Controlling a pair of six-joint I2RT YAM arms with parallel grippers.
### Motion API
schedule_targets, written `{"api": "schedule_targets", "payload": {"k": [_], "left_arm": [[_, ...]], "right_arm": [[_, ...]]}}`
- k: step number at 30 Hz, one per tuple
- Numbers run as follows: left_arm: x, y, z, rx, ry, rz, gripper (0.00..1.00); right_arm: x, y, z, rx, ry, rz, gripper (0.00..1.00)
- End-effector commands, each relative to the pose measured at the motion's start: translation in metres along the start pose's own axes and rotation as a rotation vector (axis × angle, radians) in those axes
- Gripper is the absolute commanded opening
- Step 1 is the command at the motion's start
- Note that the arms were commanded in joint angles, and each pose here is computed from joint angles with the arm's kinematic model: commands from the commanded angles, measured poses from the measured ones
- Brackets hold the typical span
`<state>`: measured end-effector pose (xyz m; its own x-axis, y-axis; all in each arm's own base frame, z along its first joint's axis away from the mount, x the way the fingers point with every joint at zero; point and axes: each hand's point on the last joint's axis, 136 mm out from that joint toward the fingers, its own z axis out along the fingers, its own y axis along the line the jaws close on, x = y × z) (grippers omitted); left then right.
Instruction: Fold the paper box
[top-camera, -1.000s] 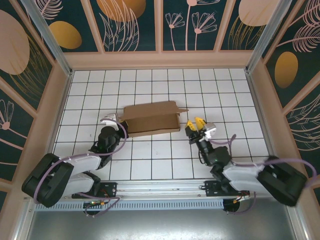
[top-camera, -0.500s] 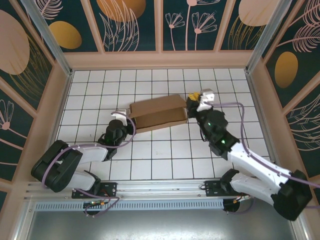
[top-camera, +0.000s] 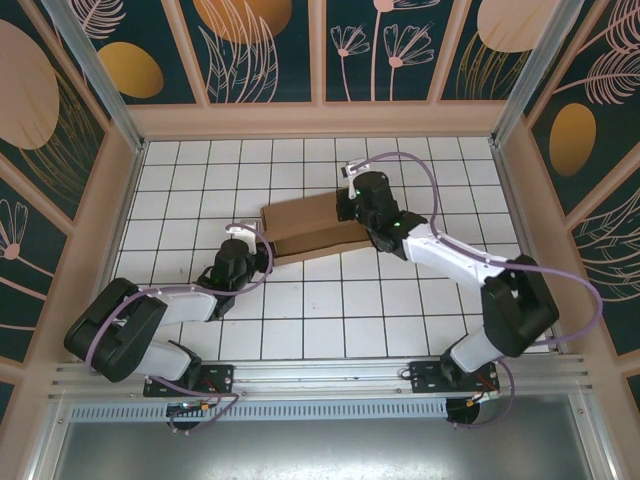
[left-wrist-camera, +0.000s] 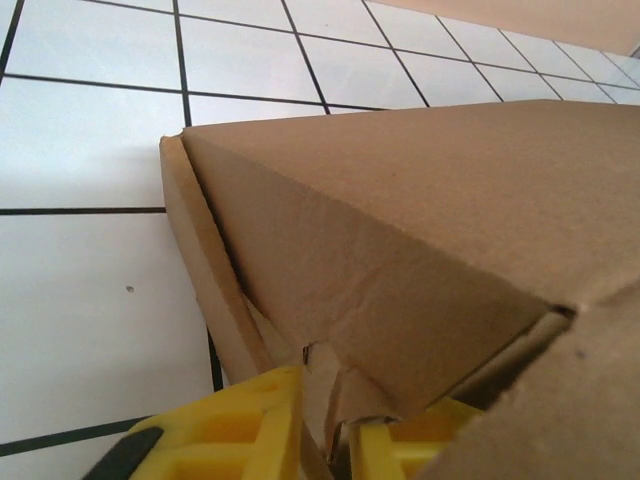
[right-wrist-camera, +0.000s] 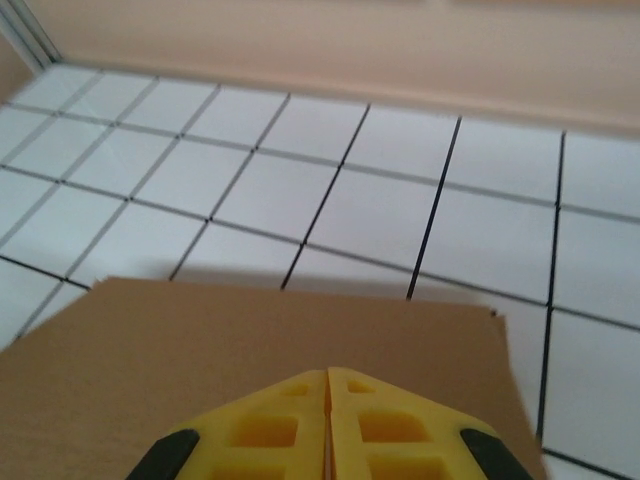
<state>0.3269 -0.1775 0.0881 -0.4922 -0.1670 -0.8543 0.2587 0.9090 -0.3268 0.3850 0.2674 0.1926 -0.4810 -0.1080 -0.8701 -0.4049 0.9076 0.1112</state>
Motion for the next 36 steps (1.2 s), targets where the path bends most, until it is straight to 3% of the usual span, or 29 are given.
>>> {"api": "schedule_targets", "payload": {"k": [1, 5, 10, 13, 17, 19, 21, 26, 31, 36], "left_arm": [[-0.007, -0.013, -0.010, 0.066, -0.025, -0.048, 0.31], [-0.006, -0.015, -0.027, 0.103, -0.043, -0.108, 0.39], [0.001, -0.006, -0.050, 0.097, -0.053, -0.191, 0.40], [0.003, 0.013, -0.065, 0.020, -0.090, -0.283, 0.38], [-0.013, 0.035, -0.082, -0.085, -0.184, -0.359, 0.33], [-0.028, 0.043, -0.086, -0.167, -0.202, -0.353, 0.32], [-0.043, 0.045, -0.086, -0.228, -0.203, -0.326, 0.34], [-0.078, 0.028, -0.067, -0.240, -0.183, -0.289, 0.37], [-0.095, -0.005, -0.035, -0.158, -0.085, -0.214, 0.36], [-0.092, -0.012, -0.015, -0.158, -0.014, -0.219, 0.37]], "right_arm": [[0.030, -0.003, 0.009, 0.004, 0.110, 0.045, 0.10], [0.058, -0.009, 0.021, 0.020, 0.185, 0.057, 0.13], [0.076, -0.013, 0.025, 0.034, 0.215, 0.072, 0.15], [0.079, -0.013, 0.023, 0.028, 0.201, 0.076, 0.22], [0.076, -0.024, 0.022, 0.093, 0.197, 0.118, 0.23], [0.081, -0.025, 0.023, 0.097, 0.224, 0.068, 0.16], [0.086, -0.025, 0.020, 0.081, 0.215, 0.042, 0.00], [0.103, -0.020, 0.020, 0.009, 0.258, 0.052, 0.00], [0.111, -0.018, 0.021, 0.000, 0.305, 0.040, 0.00], [0.080, -0.024, 0.009, 0.033, 0.235, 0.039, 0.29]]}}
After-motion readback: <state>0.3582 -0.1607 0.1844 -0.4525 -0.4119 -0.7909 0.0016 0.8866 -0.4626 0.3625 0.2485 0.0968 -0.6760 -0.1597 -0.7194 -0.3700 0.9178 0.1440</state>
